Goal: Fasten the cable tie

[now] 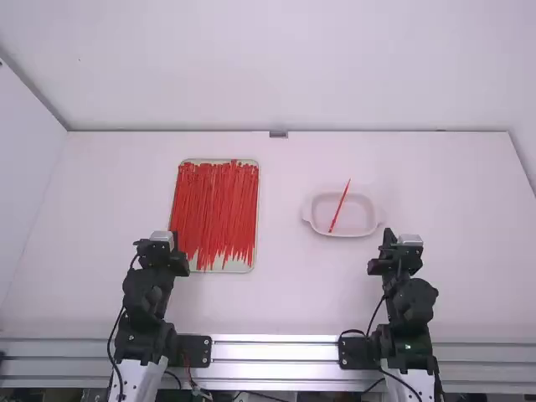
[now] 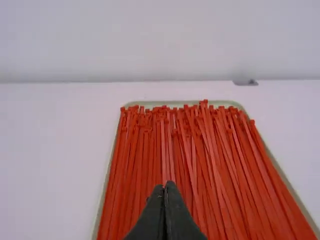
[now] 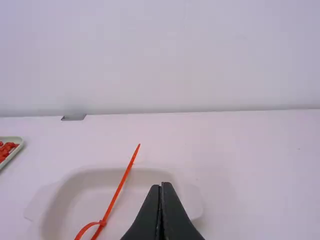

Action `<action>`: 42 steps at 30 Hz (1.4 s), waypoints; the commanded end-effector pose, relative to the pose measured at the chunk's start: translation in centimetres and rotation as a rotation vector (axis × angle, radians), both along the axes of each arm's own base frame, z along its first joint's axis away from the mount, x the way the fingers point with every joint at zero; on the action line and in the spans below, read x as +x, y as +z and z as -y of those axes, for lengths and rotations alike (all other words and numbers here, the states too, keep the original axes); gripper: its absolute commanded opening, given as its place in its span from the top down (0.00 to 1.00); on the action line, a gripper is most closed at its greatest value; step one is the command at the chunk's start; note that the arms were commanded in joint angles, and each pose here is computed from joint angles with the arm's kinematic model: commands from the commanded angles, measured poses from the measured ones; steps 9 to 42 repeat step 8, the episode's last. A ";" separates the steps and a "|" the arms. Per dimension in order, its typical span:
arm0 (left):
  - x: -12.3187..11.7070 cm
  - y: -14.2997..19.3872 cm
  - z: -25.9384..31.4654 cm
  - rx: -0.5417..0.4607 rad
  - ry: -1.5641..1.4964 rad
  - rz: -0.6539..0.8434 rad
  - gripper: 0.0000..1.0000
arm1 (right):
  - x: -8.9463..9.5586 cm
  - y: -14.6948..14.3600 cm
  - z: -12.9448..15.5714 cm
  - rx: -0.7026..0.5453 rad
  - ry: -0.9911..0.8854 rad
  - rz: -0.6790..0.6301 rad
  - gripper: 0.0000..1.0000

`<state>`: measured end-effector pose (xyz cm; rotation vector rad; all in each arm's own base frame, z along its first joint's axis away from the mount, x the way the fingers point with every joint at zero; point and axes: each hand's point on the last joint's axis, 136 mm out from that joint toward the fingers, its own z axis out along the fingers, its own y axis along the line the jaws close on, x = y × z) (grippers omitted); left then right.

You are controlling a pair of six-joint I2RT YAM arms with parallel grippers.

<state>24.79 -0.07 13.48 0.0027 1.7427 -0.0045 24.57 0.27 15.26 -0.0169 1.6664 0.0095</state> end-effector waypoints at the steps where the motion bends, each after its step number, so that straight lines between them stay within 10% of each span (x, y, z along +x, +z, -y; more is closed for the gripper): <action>1: -0.1 0.2 -0.1 0.001 0.004 0.020 1.00 | 0.0 -0.5 0.0 0.005 -0.001 -0.009 1.00; 42: -0.2 1.3 -0.1 0.001 0.004 0.067 1.00 | 0.0 -0.5 0.0 0.005 -0.001 -0.009 1.00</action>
